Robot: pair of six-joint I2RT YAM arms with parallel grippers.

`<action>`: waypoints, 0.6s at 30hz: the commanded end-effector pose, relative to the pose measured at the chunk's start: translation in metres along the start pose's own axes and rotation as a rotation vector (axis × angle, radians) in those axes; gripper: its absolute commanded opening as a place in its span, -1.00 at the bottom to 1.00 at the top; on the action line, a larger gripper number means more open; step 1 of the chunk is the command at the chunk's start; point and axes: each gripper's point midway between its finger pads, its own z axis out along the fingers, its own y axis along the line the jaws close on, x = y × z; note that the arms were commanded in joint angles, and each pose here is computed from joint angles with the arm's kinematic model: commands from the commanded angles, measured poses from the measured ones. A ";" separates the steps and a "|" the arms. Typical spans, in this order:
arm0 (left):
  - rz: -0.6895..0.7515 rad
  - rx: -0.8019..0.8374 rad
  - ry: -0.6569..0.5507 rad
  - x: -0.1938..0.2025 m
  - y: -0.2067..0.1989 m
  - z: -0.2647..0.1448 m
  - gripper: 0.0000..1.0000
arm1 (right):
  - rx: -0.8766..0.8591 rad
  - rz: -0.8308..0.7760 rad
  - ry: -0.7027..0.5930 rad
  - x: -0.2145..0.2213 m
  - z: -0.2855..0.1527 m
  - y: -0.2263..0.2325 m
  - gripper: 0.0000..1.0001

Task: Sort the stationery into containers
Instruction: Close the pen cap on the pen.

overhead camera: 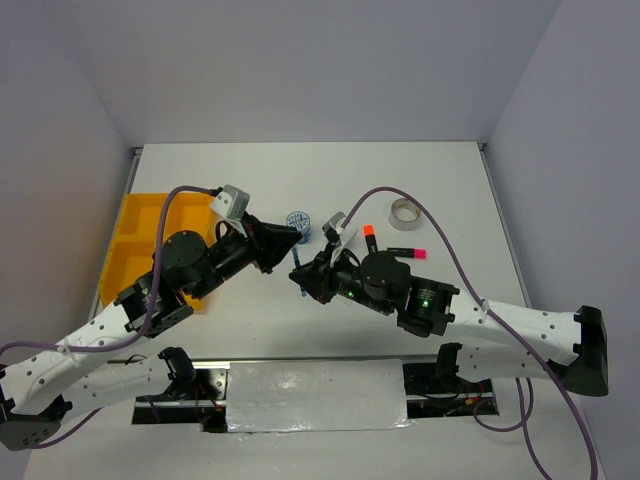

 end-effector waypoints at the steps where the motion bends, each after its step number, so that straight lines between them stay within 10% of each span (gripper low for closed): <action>1: 0.005 0.012 -0.019 -0.003 -0.003 0.001 -1.00 | -0.034 0.022 -0.103 -0.041 -0.007 0.013 -1.00; 18: -0.118 -0.041 0.210 0.086 0.021 -0.003 -1.00 | -0.142 -0.139 -0.484 -0.166 -0.033 0.039 -1.00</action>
